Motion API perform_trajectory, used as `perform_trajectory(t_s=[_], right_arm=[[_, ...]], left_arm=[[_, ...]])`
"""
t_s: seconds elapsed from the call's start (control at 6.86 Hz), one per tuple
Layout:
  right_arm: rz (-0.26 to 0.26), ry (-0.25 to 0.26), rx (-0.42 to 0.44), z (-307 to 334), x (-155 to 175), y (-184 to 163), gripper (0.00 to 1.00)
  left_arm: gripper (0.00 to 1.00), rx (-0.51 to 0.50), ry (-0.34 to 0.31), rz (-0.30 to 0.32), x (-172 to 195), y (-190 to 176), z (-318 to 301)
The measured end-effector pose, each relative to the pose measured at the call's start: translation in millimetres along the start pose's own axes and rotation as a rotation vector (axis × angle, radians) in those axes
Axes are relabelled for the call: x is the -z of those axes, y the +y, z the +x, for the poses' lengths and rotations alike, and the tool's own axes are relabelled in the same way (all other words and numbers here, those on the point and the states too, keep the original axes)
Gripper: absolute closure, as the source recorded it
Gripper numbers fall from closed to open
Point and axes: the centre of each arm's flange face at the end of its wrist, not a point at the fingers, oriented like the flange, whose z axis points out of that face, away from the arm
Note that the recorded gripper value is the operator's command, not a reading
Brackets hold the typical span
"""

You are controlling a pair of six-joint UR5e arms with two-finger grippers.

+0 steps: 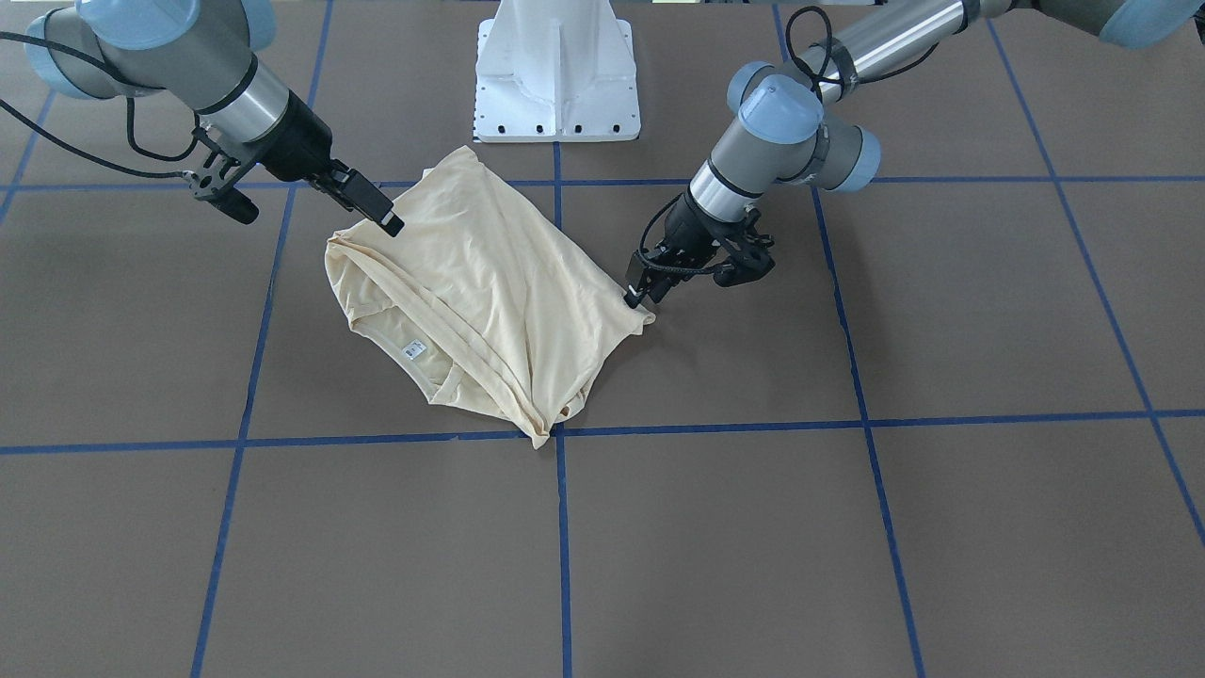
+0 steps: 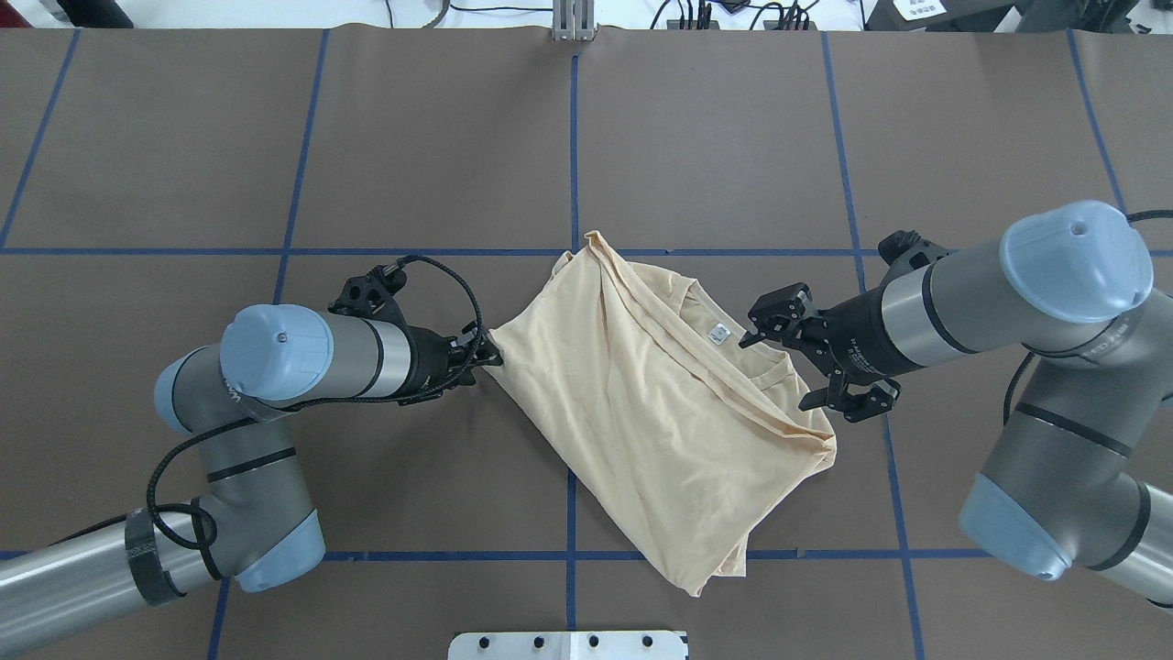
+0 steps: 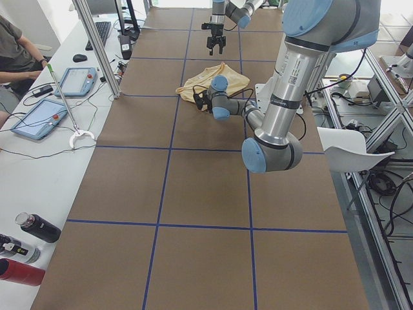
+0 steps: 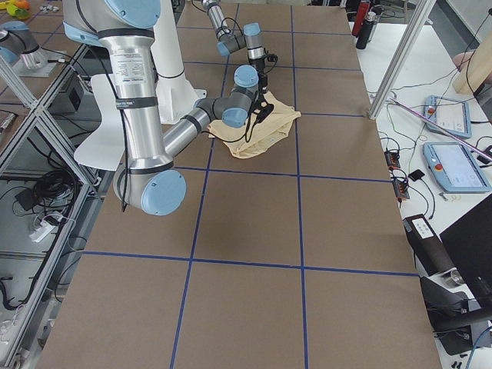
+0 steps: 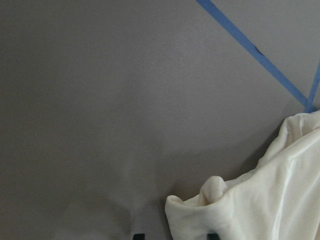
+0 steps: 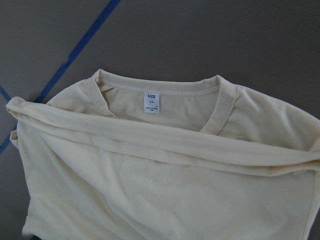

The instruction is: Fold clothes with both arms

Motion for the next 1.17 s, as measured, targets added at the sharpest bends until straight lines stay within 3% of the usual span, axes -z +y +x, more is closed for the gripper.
perform_trajectory(t_s=[0.15,0.29,0.44,0.87,1.17], right_arm=[[0.001,0.0,0.0,-0.1,-0.2,-0.4,0.0],[0.001,0.0,0.0,-0.7,-0.3,-0.4,0.0],[0.003,0.001,-0.001,-0.9,-0.8,-0.7,0.0],[0.007,0.007,-0.003,-0.3,-4.8,-1.5,0.0],[0.008,0.008,-0.002,0.0,-6.3,-1.1,0.0]], left_arm=[[0.51,-0.004,0.009,0.016,-1.6,-1.2,3.4],[0.85,-0.009,0.016,0.046,-4.7,-4.8,3.8],[1.0,-0.015,0.013,0.065,-9.9,-7.7,3.1],[1.0,-0.034,0.012,0.089,-14.6,-12.7,6.2],[1.0,-0.123,0.02,0.153,-1.1,-46.1,12.6]])
